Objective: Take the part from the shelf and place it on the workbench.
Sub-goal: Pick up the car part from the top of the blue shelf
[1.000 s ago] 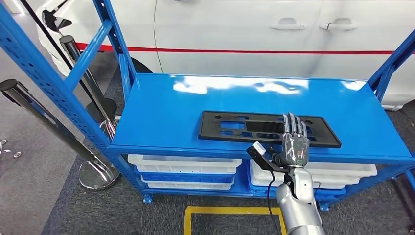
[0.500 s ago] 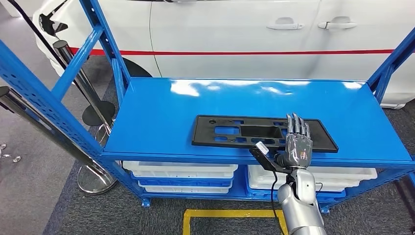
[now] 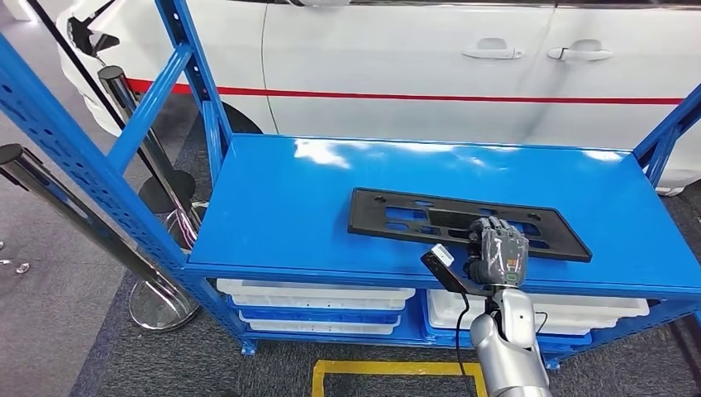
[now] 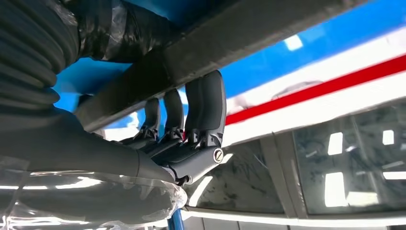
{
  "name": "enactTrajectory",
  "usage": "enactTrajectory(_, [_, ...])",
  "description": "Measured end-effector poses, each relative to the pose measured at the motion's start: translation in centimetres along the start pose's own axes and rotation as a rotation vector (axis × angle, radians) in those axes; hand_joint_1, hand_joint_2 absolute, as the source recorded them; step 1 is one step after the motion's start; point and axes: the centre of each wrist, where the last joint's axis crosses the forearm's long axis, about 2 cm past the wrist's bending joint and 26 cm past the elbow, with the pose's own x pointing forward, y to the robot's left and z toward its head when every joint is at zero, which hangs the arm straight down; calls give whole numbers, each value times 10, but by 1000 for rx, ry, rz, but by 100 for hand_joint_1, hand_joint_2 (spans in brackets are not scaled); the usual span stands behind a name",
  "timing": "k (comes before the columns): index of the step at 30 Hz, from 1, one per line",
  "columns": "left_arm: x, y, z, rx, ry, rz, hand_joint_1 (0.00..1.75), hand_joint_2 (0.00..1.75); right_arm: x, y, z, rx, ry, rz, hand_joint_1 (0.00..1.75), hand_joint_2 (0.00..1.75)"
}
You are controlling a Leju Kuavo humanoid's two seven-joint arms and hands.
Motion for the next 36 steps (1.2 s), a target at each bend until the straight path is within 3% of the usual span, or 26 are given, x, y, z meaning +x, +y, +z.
enactTrajectory(14, [1,0,0,3,-5,6,0,0,-2,-3,-2,-16,4,0,175,175])
enactTrajectory(30, [5,0,-2,20,-18,21,0,0,-3,-10,-9,-84,-27,-100,175,175])
enactTrajectory(36, [3,0,-2,43,-52,21,0,0,26,-34,-21,-248,-163,-204,175,175])
